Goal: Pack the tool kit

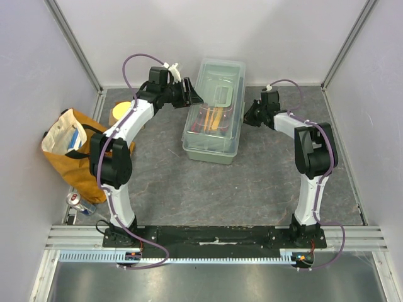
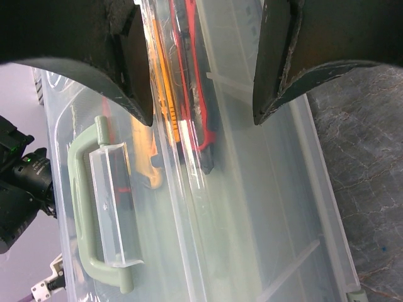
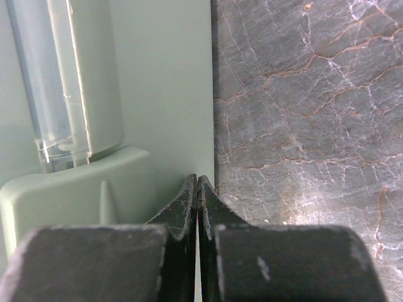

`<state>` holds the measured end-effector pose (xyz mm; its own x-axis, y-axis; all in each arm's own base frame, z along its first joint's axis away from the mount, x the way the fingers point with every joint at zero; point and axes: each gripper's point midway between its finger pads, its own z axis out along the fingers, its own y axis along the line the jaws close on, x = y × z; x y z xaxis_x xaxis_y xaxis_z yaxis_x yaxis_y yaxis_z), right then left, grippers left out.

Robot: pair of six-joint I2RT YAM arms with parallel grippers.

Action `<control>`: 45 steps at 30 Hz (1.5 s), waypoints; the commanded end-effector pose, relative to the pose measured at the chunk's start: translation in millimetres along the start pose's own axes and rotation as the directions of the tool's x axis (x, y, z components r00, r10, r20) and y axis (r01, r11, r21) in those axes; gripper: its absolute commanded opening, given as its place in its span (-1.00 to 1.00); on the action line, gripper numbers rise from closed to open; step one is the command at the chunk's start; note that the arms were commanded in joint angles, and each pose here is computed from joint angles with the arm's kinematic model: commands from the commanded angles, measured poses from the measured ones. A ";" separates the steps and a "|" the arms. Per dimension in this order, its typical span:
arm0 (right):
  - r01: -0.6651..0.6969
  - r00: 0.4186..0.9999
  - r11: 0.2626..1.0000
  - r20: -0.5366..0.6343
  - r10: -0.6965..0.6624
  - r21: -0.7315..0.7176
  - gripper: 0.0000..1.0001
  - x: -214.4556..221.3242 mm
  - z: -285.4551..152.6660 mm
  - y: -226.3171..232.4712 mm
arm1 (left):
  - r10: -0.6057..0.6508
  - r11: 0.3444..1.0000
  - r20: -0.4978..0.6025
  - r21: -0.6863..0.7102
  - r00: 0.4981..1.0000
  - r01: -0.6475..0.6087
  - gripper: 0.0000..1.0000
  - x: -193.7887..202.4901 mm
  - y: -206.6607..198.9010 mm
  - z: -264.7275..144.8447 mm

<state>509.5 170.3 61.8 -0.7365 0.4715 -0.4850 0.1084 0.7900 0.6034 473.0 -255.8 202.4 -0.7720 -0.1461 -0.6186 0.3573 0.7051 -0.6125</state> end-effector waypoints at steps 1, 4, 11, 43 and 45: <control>0.001 0.997 0.996 0.079 0.006 -0.090 -0.99 -19.2 -26.7 42.9 | -0.204 0.977 -0.397 -0.031 0.895 0.209 -0.14 138.3 -13.8 14.4; -0.021 0.994 1.000 0.104 0.018 0.021 -0.95 -25.4 -39.8 15.0 | -0.193 0.981 -0.369 -0.062 0.909 0.183 -0.13 136.9 -10.9 4.7; -0.106 0.977 0.965 0.205 0.057 0.238 -0.52 -52.6 -87.1 -41.2 | -0.117 0.973 -0.201 -0.219 0.973 0.072 0.22 91.9 8.0 -17.0; -0.405 0.509 0.815 0.843 -0.175 0.414 0.96 -77.2 -410.1 -84.9 | 0.448 0.781 0.565 -0.625 0.693 0.004 0.77 20.3 16.9 -287.9; -0.412 0.502 0.812 0.846 -0.178 0.415 0.96 -75.0 -415.1 -86.2 | 0.458 0.779 0.563 -0.626 0.688 -0.007 0.79 22.8 15.8 -290.7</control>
<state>292.6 -80.4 306.0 0.1287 0.4666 -0.8751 0.6134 0.6559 0.4399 311.2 -58.3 297.3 -0.1810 -0.2130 -0.9601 -0.0304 0.9770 -0.2110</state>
